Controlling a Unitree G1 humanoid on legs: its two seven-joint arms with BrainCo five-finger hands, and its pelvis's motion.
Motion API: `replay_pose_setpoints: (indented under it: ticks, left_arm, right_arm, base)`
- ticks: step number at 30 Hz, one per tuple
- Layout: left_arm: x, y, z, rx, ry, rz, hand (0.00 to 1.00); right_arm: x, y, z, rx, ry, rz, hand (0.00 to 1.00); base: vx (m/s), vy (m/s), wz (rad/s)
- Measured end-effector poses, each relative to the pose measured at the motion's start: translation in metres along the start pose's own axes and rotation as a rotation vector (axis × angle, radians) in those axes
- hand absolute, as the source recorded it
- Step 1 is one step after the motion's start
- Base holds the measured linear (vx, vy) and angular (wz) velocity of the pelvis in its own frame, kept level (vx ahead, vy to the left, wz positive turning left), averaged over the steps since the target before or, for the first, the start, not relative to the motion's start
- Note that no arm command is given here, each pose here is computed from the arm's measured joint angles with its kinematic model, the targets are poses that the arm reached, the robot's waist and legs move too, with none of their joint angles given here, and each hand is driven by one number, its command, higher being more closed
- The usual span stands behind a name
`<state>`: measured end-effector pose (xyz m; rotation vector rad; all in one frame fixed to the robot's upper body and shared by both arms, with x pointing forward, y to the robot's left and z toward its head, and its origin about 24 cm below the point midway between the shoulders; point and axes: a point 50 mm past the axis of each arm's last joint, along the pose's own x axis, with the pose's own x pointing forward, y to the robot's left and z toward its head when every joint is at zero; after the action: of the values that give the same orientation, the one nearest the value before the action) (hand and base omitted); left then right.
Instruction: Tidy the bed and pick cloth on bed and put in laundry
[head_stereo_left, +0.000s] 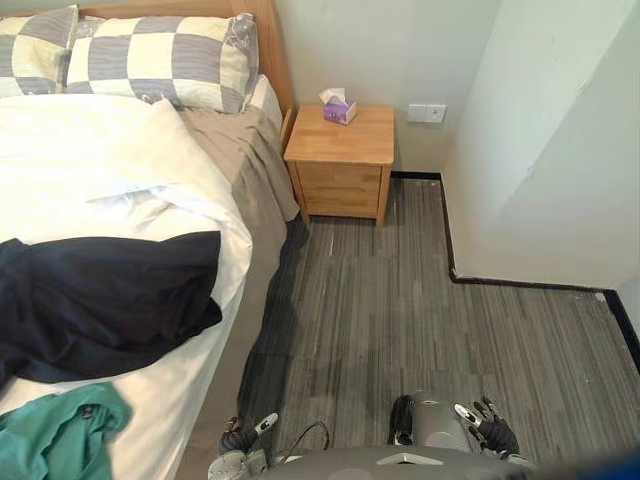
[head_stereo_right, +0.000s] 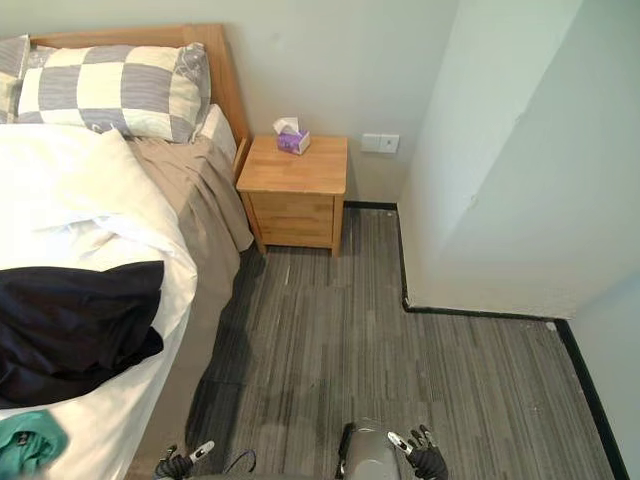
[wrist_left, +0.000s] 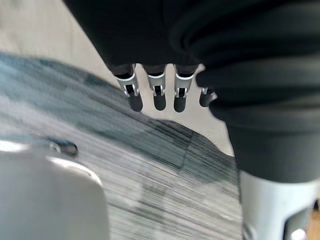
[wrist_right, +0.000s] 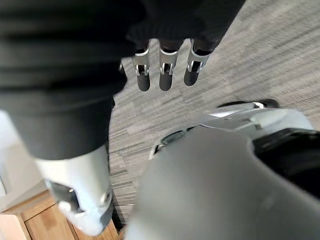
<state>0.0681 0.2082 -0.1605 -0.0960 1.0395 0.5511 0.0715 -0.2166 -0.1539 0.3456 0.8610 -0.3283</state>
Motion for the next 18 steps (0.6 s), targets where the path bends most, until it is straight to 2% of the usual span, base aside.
replay_pose_setpoints:
  ticks: [6,10,11,15,18]
  left_arm:
    - [-0.003,0.008,0.001,-0.030,-0.062,0.025,0.00]
    - [-0.004,0.004,-0.002,-0.031,-0.058,-0.005,0.00]
    - [-0.002,0.011,0.004,-0.016,-0.075,0.008,0.00]
    - [0.001,0.010,0.015,-0.014,-0.105,-0.002,0.00]
    - [-0.001,0.003,0.009,-0.002,-0.083,-0.025,0.00]
  right_arm:
    - [-0.001,0.002,-0.003,-0.003,0.018,0.016,0.00]
    - [0.001,0.002,0.002,-0.003,-0.004,0.041,0.00]
    - [0.002,0.010,-0.001,0.005,0.012,0.061,0.00]
    - [0.007,0.028,0.006,-0.014,-0.026,0.118,0.00]
    - [0.006,0.021,0.007,-0.048,-0.025,0.102,0.00]
  base:
    - [0.27,-0.048,0.11]
    - [0.40,0.176,-0.02]
    - [0.24,0.088,0.09]
    - [0.34,0.152,0.05]
    - [0.19,0.163,0.07]
